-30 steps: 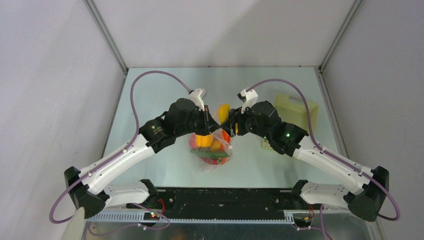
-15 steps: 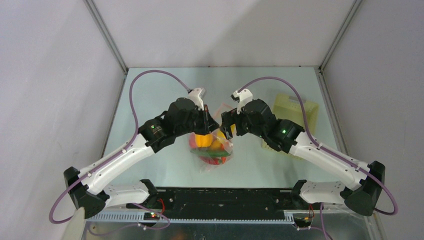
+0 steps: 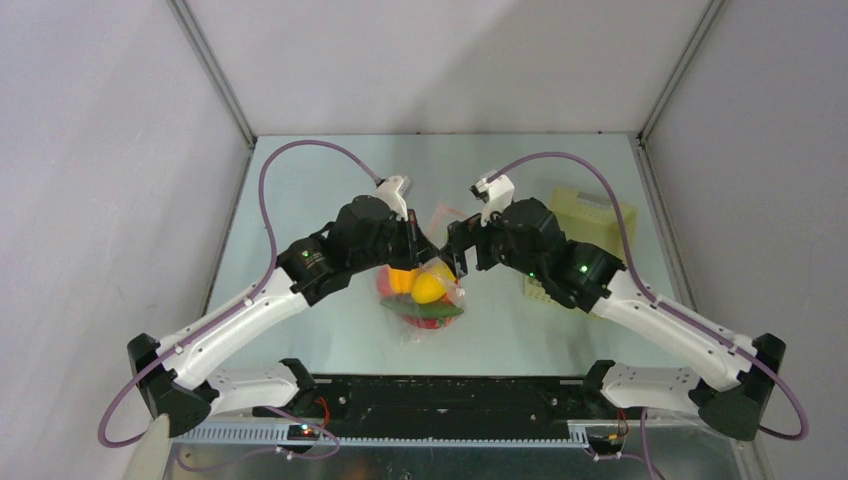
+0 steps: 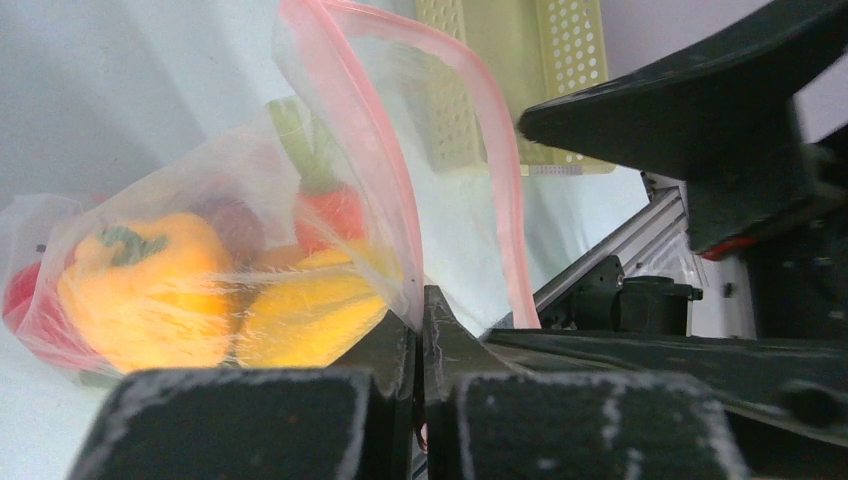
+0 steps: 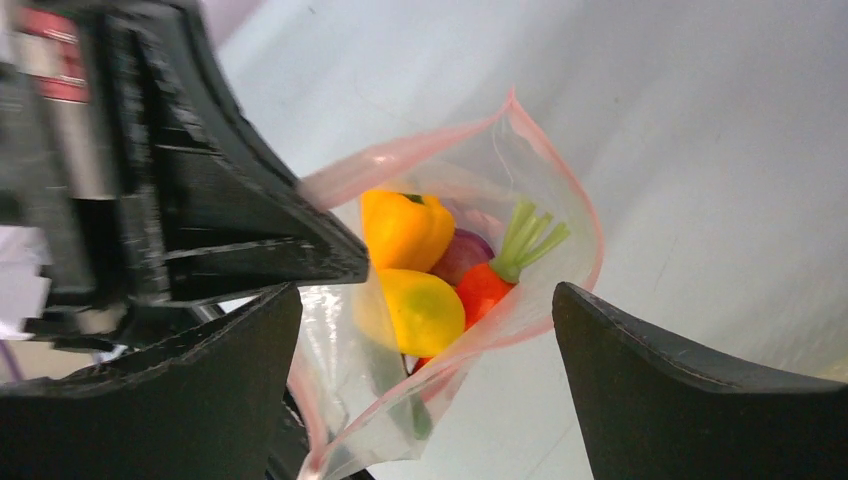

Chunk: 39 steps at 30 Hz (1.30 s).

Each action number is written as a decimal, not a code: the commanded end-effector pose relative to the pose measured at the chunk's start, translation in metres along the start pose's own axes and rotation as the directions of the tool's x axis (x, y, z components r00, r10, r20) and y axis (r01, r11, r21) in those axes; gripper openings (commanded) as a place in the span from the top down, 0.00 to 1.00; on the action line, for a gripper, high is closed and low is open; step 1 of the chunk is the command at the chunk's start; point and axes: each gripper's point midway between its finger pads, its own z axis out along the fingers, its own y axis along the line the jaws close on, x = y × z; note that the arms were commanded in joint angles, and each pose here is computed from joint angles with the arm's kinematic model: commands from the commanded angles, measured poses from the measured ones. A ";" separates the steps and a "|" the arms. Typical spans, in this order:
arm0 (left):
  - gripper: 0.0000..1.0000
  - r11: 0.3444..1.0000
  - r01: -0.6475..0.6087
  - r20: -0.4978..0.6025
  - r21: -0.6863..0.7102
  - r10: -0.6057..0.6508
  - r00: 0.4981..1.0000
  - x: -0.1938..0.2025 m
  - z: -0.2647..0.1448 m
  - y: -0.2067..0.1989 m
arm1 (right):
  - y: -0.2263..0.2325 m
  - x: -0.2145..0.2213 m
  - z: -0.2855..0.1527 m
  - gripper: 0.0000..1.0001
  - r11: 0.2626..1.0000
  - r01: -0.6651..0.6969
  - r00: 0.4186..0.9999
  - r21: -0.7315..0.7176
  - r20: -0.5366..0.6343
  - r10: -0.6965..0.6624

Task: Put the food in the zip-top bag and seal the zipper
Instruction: Zip the zipper food storage bag at the center of the board.

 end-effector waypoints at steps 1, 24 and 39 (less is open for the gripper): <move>1.00 0.999 0.019 0.122 0.046 -0.024 0.992 -0.032 -0.021 -0.018 | 0.015 -0.050 -0.034 0.01 0.994 -0.027 0.979 -0.104 0.198 0.047; 1.00 0.965 0.252 0.305 -0.071 -0.220 0.927 -0.052 -0.054 0.014 | 0.052 0.028 -0.038 0.14 0.848 0.431 0.853 -0.309 0.446 -0.271; 1.00 0.964 0.260 0.277 -0.046 -0.238 0.931 -0.045 -0.052 0.011 | 0.055 0.012 -0.017 0.30 0.849 0.461 0.801 -0.258 0.532 -0.273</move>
